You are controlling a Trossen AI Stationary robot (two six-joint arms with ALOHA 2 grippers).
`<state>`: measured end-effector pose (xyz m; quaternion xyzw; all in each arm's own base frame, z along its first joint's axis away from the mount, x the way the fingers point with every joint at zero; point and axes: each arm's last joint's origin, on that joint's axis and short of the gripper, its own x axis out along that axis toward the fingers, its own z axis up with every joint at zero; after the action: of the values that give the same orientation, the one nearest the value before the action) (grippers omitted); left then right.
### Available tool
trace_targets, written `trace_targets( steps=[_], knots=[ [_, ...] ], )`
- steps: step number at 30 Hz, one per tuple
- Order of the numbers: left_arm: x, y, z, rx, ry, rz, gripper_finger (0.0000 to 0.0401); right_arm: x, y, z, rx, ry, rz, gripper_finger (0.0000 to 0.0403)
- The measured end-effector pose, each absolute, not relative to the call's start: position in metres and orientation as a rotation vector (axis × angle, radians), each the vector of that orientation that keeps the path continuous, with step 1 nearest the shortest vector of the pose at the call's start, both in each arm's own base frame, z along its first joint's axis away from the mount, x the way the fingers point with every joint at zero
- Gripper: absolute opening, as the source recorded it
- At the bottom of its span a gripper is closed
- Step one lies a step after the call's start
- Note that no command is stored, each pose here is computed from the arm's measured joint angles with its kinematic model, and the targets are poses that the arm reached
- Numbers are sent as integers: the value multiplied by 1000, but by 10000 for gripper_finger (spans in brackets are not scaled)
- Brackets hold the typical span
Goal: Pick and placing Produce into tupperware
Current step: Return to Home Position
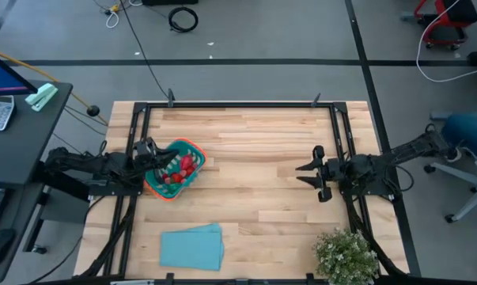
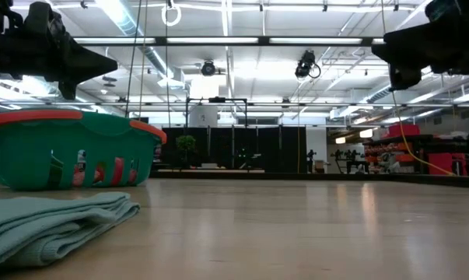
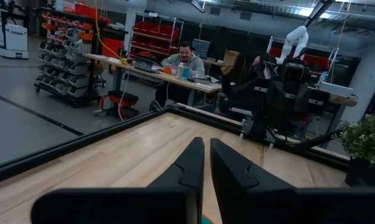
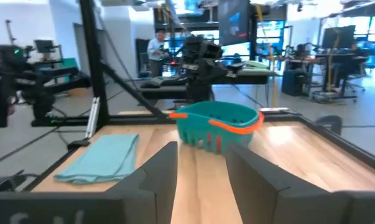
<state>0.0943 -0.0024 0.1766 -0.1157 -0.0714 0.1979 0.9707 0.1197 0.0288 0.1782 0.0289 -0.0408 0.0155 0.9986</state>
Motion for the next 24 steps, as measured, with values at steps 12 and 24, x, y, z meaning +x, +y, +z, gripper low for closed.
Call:
trace_targets(
  steps=[12,24],
  knots=[
    [94,-2,177,-234,-144,400,30,108,24,197,56,-106,76,145],
    [94,-2,176,-234,-144,400,31,107,23,190,42,-138,64,145]
  ],
)
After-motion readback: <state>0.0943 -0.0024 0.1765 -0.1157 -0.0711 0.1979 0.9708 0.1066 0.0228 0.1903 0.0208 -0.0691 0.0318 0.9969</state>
